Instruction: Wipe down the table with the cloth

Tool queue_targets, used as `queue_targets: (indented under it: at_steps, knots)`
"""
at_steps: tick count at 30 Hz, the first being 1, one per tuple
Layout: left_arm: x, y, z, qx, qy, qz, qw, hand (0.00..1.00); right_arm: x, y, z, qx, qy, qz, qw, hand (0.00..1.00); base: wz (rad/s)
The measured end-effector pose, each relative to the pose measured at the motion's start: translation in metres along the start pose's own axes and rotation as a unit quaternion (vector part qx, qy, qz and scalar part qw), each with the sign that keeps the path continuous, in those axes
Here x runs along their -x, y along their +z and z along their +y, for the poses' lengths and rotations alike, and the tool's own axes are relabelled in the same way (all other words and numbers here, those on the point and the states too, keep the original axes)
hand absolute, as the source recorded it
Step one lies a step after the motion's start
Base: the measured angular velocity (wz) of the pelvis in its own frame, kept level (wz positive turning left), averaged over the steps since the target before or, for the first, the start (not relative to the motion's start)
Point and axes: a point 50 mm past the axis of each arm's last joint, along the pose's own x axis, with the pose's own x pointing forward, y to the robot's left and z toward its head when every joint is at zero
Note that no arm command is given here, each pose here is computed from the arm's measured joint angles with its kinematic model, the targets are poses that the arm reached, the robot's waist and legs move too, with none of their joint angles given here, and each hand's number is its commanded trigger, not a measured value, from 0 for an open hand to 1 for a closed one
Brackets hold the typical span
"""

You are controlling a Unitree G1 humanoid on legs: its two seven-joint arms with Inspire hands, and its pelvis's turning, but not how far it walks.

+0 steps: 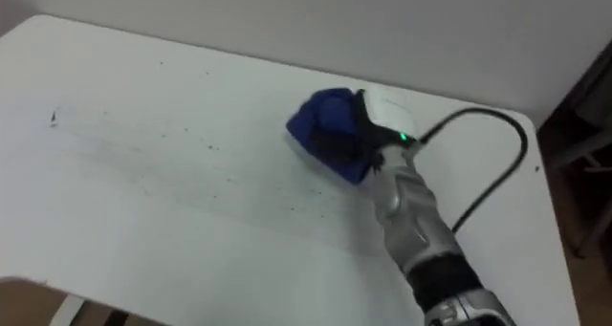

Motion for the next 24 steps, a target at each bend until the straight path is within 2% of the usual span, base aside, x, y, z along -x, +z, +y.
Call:
queue_targets:
  at_steps: [2,4,5,6,8,9,11,14,16,18,21,24]
  knots:
    - [0.007,-0.033,-0.004,-0.002,-0.005,0.054,0.999,0.00,0.015,-0.021,0.019,0.008,0.029,0.034,0.999,1.00,0.21]
    - [0.011,-0.046,-0.006,0.000,-0.008,0.073,0.997,0.00,0.039,-0.052,0.041,0.001,0.057,0.084,0.995,1.00,0.10]
    - [0.012,-0.051,-0.006,0.011,-0.007,0.081,0.997,0.00,0.054,-0.062,0.047,-0.024,0.035,0.096,0.994,1.00,0.00]
    - [0.012,-0.052,-0.004,0.018,-0.003,0.083,0.996,0.00,0.060,-0.068,0.049,-0.028,0.026,0.101,0.994,1.00,0.25]
    - [0.011,-0.051,0.011,0.038,0.031,0.075,0.996,0.00,0.097,-0.101,0.057,-0.028,-0.005,0.152,0.988,1.00,0.37]
    - [0.011,-0.051,0.014,0.035,0.039,0.074,0.996,0.00,0.106,-0.109,0.059,-0.030,-0.013,0.171,0.985,1.00,0.21]
    - [0.011,-0.046,0.028,0.034,0.064,0.055,0.996,0.00,0.148,-0.140,0.062,-0.032,-0.039,0.247,0.968,1.00,0.06]
    - [0.012,-0.047,0.029,0.031,0.073,0.048,0.996,0.00,0.185,-0.166,0.061,-0.045,-0.050,0.322,0.944,1.00,-0.08]
    - [0.012,-0.046,0.024,0.025,0.067,0.046,0.996,0.00,0.190,-0.173,0.057,-0.055,-0.052,0.339,0.938,1.00,-0.13]
    - [0.012,-0.045,0.018,0.023,0.062,0.045,0.997,0.00,0.181,-0.172,0.055,-0.062,-0.047,0.331,0.940,1.00,-0.15]
    - [0.009,-0.035,0.009,0.010,0.050,0.030,0.998,0.00,0.156,-0.159,0.052,-0.053,-0.022,0.313,0.948,1.00,-0.20]
    - [0.005,-0.018,0.003,-0.006,0.037,0.008,0.999,0.00,0.115,-0.121,0.052,-0.038,0.020,0.235,0.971,1.00,-0.41]
